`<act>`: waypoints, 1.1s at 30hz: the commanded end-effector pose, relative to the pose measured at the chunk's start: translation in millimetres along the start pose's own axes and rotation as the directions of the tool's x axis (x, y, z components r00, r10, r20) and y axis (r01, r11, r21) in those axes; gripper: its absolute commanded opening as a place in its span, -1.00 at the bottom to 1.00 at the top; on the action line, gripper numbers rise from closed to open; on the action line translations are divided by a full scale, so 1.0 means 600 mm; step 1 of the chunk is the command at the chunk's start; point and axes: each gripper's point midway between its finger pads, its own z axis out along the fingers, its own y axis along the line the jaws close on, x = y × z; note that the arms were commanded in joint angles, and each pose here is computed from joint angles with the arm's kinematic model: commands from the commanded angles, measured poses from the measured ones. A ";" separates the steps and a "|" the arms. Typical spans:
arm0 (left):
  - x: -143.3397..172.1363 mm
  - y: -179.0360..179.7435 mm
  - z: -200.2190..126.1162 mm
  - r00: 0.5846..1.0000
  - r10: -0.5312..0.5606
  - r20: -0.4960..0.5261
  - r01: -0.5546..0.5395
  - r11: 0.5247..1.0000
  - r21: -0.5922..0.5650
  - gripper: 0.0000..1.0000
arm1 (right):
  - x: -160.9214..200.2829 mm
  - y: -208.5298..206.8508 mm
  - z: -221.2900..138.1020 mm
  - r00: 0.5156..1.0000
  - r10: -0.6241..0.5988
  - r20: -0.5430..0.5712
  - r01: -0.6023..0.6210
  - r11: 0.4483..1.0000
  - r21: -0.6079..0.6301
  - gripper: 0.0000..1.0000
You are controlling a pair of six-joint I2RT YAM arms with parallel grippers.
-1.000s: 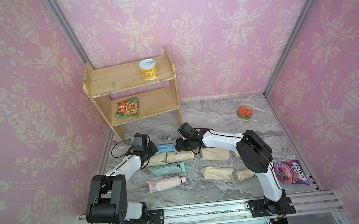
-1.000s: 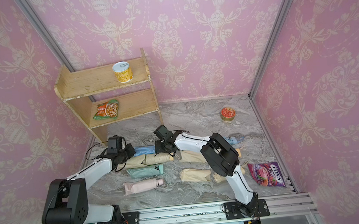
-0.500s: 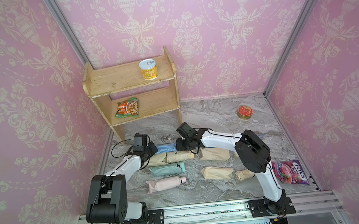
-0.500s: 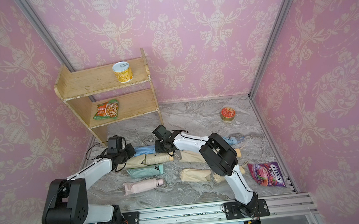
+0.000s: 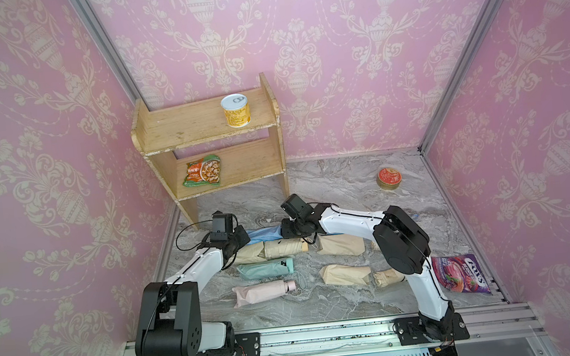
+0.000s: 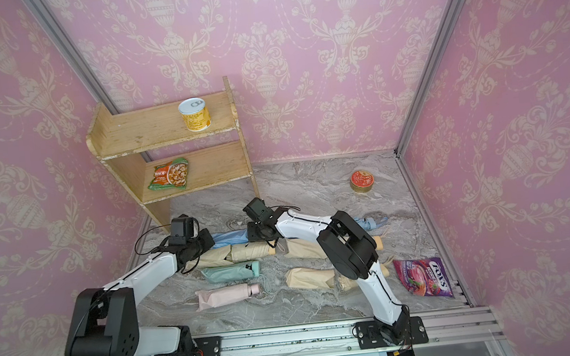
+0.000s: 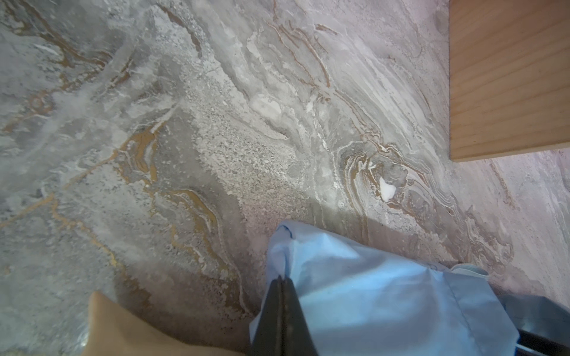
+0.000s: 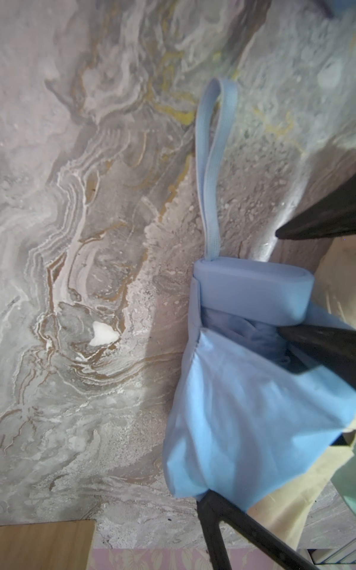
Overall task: Take umbrellas out of sleeves
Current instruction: Take out the umbrella from the umbrella sleeve.
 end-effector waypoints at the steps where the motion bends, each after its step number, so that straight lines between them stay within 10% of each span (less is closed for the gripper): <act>1: -0.006 0.022 -0.010 0.999 0.027 0.021 -0.026 0.998 -0.057 -0.99 | -0.001 -0.039 -0.005 0.999 0.032 0.010 -0.033 0.996 0.079 -0.09; 33: -0.052 0.050 -0.037 0.994 0.021 0.111 -0.003 0.988 -0.156 -0.92 | -0.018 -0.063 -0.045 0.995 0.079 0.062 -0.084 0.993 0.078 -0.11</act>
